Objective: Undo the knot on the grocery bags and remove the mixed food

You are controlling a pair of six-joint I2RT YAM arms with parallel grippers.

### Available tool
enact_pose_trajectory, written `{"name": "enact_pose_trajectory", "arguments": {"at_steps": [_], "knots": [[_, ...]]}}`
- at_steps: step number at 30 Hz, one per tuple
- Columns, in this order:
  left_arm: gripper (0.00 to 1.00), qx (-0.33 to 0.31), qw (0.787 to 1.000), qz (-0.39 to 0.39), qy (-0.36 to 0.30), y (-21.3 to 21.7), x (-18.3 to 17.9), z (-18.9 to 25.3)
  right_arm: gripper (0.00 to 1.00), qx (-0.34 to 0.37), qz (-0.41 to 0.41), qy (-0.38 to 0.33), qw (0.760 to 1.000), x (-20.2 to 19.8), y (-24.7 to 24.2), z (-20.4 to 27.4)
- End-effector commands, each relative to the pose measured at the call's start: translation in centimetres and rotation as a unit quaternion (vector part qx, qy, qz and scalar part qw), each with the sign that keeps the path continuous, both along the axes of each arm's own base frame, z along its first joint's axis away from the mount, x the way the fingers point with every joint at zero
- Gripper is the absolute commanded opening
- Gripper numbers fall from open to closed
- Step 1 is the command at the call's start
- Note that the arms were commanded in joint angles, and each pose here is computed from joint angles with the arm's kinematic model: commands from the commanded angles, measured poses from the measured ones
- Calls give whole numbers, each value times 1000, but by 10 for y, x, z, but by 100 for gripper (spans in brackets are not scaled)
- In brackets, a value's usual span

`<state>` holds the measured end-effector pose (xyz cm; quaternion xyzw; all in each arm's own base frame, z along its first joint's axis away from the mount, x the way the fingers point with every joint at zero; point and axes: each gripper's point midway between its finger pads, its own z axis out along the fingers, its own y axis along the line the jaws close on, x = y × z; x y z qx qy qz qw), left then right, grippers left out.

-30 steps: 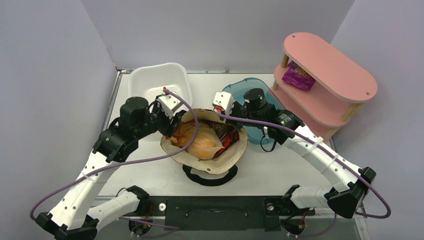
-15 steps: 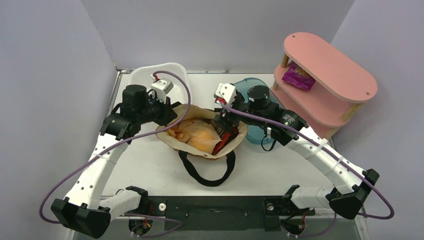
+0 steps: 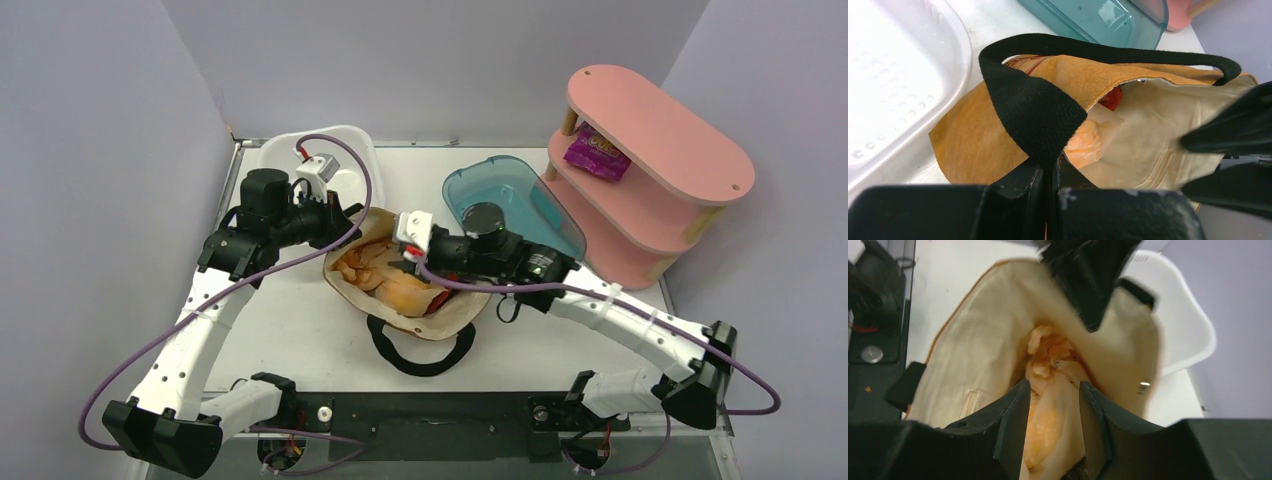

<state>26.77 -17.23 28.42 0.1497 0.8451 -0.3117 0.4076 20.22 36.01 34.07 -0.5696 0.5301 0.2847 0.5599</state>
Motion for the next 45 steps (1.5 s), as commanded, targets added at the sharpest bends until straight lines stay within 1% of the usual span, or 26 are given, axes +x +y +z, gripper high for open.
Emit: {"name": "enact_pose_trajectory", "arguments": {"at_steps": [1, 2, 4, 7, 9, 10, 12, 14, 17, 21, 25, 27, 28, 29, 30, 33, 36, 38, 39, 40, 42, 44, 45], "knots": [[0, -52, 998, -8, -40, -9, 1, 36, 38, -23, 44, -57, 997, -3, 30, -52], [0, -52, 998, -8, -41, -9, 1, 36, 41, -31, 53, -73, 995, -7, 35, -58], [0, -50, 998, -9, -44, -9, 2, 36, 43, -43, 58, -81, 994, -9, 44, -72], [0, -45, 998, -8, -51, -7, 3, 39, 48, -66, 58, -76, 993, -5, 57, -90], [0, -45, 998, -9, -51, -8, 3, 40, 55, -89, 57, -73, 992, -1, 62, -105], [0, -46, 998, -10, -51, -8, 3, 41, 62, -97, 49, -72, 991, 2, 63, -110], [0, -45, 998, -7, -46, -7, 3, 38, 70, -120, 38, -71, 990, 9, 66, -124], [0, -48, 998, -6, -42, -6, 4, 37, 75, -129, 26, -77, 988, 15, 67, -134], [0, -61, 997, -17, -39, -9, 2, 40, 77, -129, 17, -87, 988, 27, 75, -142], [0, -67, 996, -29, -42, -13, 2, 43, 78, -126, 28, -87, 988, 36, 88, -148], [0, -69, 996, -33, -41, -13, 2, 42, 80, -146, 40, -94, 984, 43, 99, -168], [0, -69, 996, -32, -39, -13, 2, 41, 80, -153, 38, -89, 983, 51, 103, -173], [0, -68, 996, -31, -39, -12, 1, 41, 80, -166, 40, -82, 982, 53, 104, -184], [0, -68, 997, -29, -36, -11, 1, 40, 79, -173, 38, -78, 981, 57, 102, -187], [0, -69, 997, -28, -34, -11, 0, 39, 77, -194, 44, -71, 977, 57, 98, -200], [0, -77, 997, -7, -20, -3, 3, 35, 62, -230, 50, -66, 970, 60, 86, -225], [0, -87, 996, 4, -11, 4, 7, 34, 53, -256, 47, -72, 963, 62, 73, -244], [0, -84, 996, 8, -13, 8, 10, 34, 34, -265, 46, -71, 960, 61, 65, -251], [0, -80, 997, 8, -15, 9, 10, 34, 26, -266, 47, -69, 960, 60, 62, -251], [0, -77, 997, 9, -15, 10, 11, 33, 10, -265, 46, -69, 961, 60, 60, -249], [0, -74, 997, 11, -13, 11, 12, 31, 0, -246, 53, -67, 965, 56, 62, -234], [0, -71, 997, 15, -12, 13, 13, 29, 0, -207, 53, -62, 975, 53, 67, -206], [0, -70, 997, 17, -12, 14, 14, 28, 0, -178, 46, -58, 981, 52, 70, -182]]}}
